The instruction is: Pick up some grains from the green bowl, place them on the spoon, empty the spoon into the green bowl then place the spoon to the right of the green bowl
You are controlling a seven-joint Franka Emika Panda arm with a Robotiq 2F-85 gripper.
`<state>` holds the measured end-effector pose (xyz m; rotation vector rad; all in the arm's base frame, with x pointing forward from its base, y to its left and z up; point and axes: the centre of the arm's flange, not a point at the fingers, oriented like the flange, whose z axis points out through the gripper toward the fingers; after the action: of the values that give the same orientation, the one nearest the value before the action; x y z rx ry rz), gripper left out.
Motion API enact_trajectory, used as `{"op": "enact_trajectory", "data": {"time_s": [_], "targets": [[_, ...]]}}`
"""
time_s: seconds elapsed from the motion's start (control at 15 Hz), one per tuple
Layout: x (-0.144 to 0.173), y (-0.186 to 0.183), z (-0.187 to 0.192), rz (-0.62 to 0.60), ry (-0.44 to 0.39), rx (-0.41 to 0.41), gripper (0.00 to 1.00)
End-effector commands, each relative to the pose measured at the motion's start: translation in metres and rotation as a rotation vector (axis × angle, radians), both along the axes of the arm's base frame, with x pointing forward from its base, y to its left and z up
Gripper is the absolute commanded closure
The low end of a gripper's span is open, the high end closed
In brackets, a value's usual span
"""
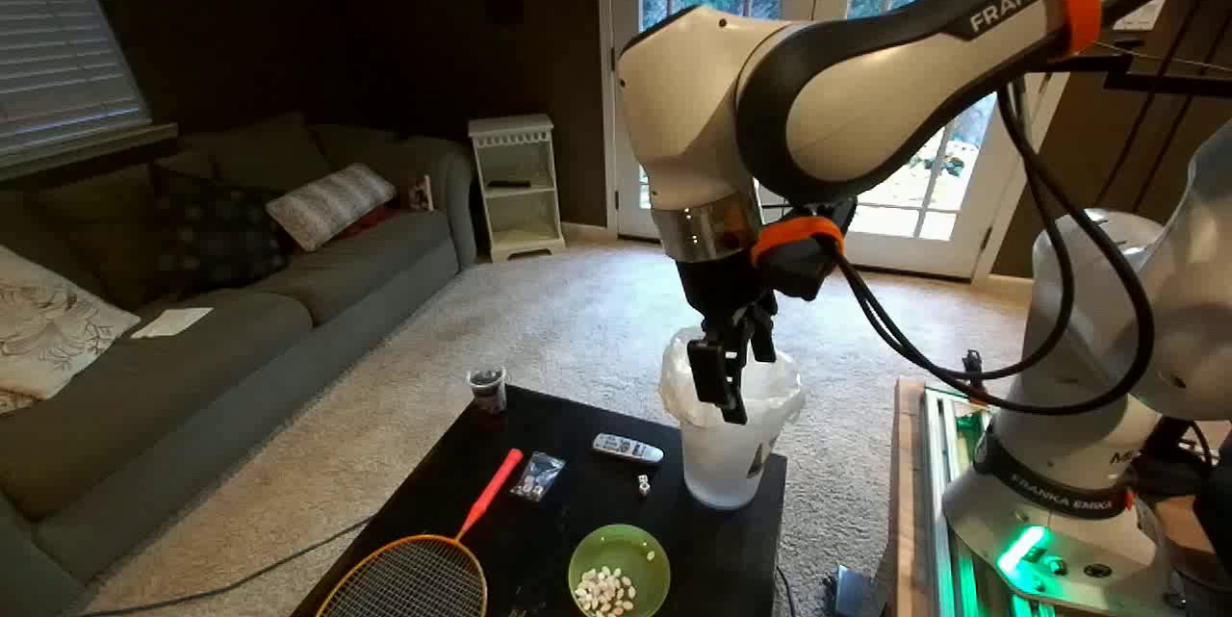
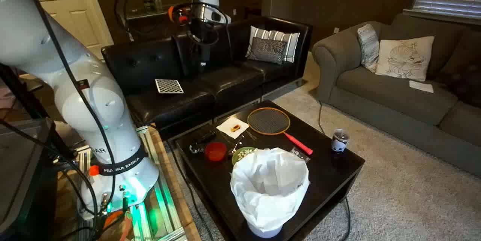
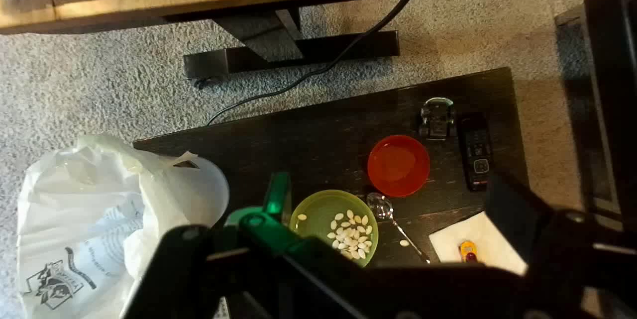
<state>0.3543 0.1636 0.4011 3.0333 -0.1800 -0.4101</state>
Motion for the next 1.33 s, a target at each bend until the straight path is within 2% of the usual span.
{"op": "enact_trajectory", "data": {"time_s": [0.0,0.13,0.33,0.53,0.8,0.87,0.93,1.07,1.27], "targets": [[0.000,0.000,0.000,0.000,0.000,0.000,0.00],[0.000,0.000,0.000,0.000,0.000,0.000,0.00],[0.017,0.018,-0.041,0.053,0.017,0.011,0.00],[0.028,0.051,-0.107,0.175,0.066,0.068,0.00],[0.035,0.093,-0.189,0.278,-0.003,0.097,0.00],[0.038,0.096,-0.203,0.275,0.039,0.136,0.00],[0.016,0.081,-0.171,0.248,0.007,0.105,0.00],[0.016,0.082,-0.191,0.245,0.036,0.108,0.00],[0.020,0.081,-0.180,0.241,0.013,0.110,0.00]]}}
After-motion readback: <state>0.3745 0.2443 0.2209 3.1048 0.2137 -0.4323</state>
